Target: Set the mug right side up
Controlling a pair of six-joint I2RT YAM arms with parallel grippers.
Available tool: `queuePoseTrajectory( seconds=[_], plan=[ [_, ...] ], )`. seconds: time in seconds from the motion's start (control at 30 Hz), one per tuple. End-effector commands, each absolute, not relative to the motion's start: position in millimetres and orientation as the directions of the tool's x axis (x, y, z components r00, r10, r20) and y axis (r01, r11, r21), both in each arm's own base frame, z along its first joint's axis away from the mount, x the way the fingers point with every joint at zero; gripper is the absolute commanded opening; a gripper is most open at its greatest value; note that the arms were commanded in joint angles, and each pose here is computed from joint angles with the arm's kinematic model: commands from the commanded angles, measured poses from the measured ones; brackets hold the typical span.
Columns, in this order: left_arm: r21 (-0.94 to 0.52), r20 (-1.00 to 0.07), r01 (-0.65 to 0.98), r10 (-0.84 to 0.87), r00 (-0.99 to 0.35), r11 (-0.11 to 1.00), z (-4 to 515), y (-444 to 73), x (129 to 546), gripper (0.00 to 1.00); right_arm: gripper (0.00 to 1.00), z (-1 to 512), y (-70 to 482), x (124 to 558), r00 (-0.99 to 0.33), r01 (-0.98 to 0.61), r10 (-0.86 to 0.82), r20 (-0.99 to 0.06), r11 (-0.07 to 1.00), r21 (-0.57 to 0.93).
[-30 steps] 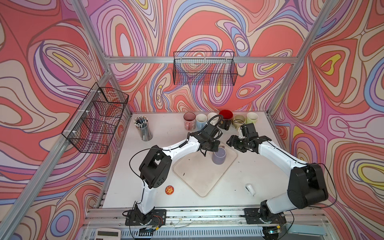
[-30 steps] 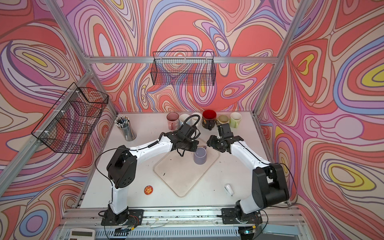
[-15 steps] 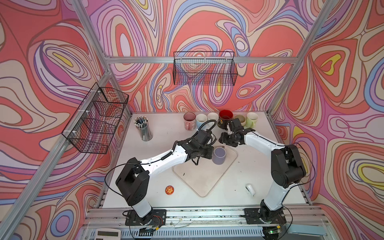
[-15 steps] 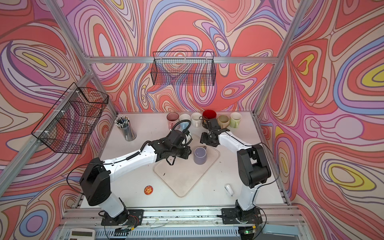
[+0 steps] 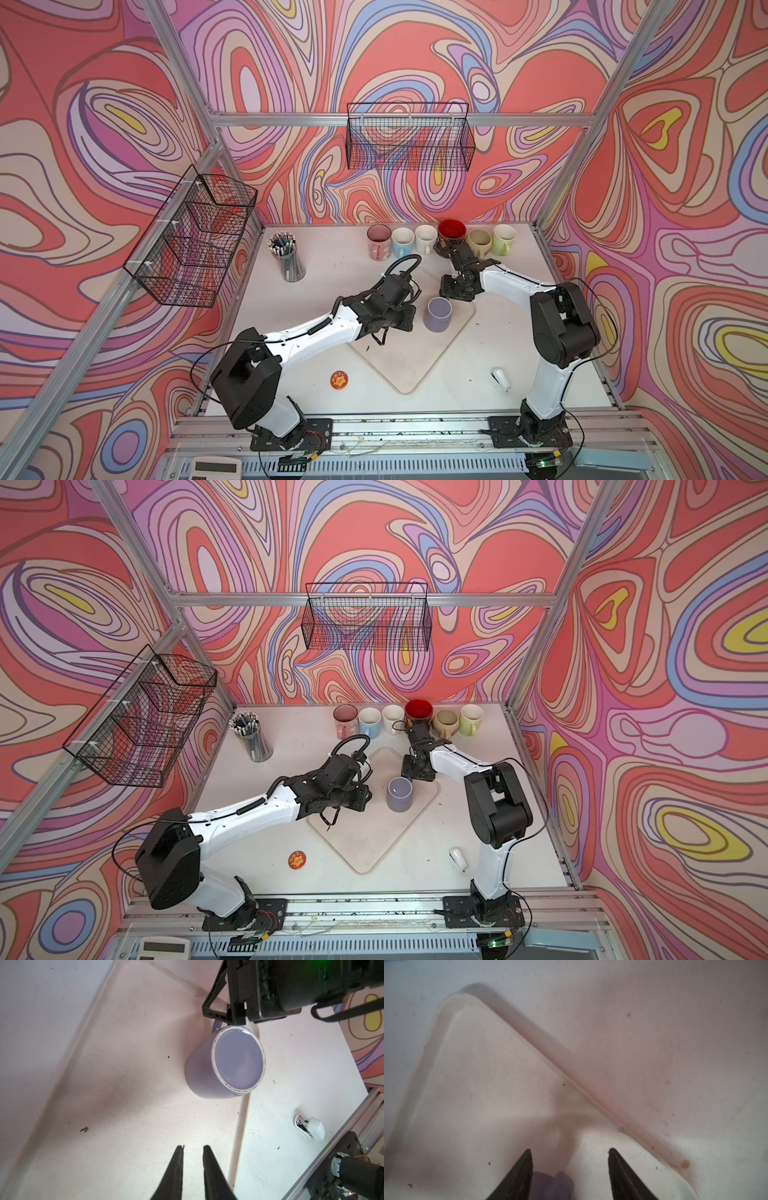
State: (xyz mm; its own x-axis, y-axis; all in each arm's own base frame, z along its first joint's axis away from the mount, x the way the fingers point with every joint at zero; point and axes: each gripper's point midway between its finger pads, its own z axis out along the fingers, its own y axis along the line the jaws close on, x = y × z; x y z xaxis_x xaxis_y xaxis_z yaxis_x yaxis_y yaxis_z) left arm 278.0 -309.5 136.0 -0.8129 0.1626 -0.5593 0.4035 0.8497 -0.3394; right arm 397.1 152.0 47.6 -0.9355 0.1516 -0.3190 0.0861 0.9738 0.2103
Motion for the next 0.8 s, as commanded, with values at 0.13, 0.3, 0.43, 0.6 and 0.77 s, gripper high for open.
queuePoseTrajectory(
  seconds=[0.13, 0.3, 0.43, 0.6, 0.77],
  plan=[
    [-0.323, -0.580, 0.393, 0.148, -0.801, 0.861, 135, -304, 279, 0.22, 0.57, 60, 135, 369, -0.931, 0.084, 0.139, -0.338, 0.982, 0.172],
    [-0.309, -0.582, 0.384, 0.146, -0.800, 0.870, 132, -299, 279, 0.22, 0.54, 67, 130, 350, -0.930, 0.081, 0.139, -0.340, 0.980, 0.180],
    [-0.300, -0.588, 0.375, 0.140, -0.797, 0.877, 129, -294, 278, 0.22, 0.53, 73, 131, 336, -0.930, 0.063, 0.128, -0.345, 0.979, 0.193],
    [-0.295, -0.580, 0.370, 0.143, -0.802, 0.881, 125, -292, 276, 0.22, 0.52, 77, 141, 321, -0.938, 0.024, 0.093, -0.333, 0.979, 0.203],
    [-0.288, -0.583, 0.364, 0.139, -0.800, 0.885, 124, -288, 275, 0.22, 0.51, 80, 155, 305, -0.942, -0.015, 0.052, -0.331, 0.981, 0.196]
  ],
)
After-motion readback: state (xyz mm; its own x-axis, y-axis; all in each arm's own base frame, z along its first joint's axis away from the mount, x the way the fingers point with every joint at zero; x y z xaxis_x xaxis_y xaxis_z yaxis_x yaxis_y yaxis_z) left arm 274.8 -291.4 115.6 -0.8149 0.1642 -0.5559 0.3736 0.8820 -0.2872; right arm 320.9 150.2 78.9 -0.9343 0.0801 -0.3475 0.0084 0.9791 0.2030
